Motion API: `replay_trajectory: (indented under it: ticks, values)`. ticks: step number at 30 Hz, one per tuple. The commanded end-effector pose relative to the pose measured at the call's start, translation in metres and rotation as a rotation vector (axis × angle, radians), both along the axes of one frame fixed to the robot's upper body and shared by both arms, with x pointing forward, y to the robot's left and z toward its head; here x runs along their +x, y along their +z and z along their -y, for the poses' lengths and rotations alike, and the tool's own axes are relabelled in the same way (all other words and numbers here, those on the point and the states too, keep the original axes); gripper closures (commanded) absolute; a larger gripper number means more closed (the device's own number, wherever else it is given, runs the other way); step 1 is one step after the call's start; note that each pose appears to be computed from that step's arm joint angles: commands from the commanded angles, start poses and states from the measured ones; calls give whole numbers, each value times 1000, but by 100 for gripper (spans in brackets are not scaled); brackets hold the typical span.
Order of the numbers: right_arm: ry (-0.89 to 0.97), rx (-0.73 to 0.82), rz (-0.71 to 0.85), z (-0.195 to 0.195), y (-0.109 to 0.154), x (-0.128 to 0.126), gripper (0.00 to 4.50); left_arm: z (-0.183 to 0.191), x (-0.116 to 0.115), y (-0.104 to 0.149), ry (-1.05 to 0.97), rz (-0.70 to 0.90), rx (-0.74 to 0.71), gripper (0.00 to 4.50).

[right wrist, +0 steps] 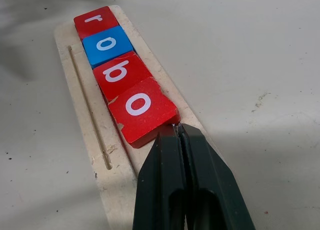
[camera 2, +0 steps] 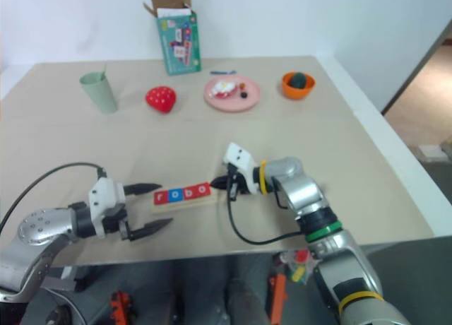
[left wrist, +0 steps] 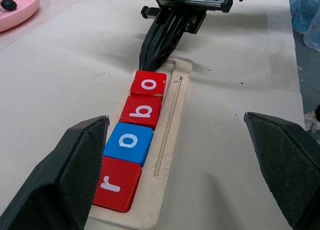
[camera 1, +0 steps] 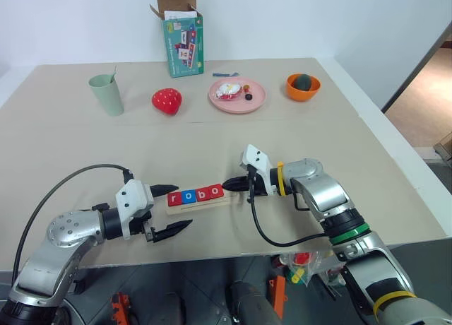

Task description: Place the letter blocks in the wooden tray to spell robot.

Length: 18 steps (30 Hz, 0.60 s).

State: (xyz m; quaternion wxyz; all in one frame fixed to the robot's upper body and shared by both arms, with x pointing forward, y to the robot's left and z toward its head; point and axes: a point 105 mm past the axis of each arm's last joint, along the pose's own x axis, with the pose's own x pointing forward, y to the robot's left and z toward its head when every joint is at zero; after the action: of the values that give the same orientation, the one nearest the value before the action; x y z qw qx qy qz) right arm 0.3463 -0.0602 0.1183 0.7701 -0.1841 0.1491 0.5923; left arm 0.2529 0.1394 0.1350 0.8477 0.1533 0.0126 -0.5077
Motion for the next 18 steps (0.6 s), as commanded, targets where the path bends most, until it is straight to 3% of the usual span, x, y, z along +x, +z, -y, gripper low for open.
replay_trajectory:
  ticks: [1, 18]
  values:
    - [33, 8, 32, -3, 7, -2, 447, 2, 0, 9, -9, 35, -3, 0]
    - [47, 15, 49, -1, 13, -4, 447, 4, 0, 10, -13, 41, -32, 0]
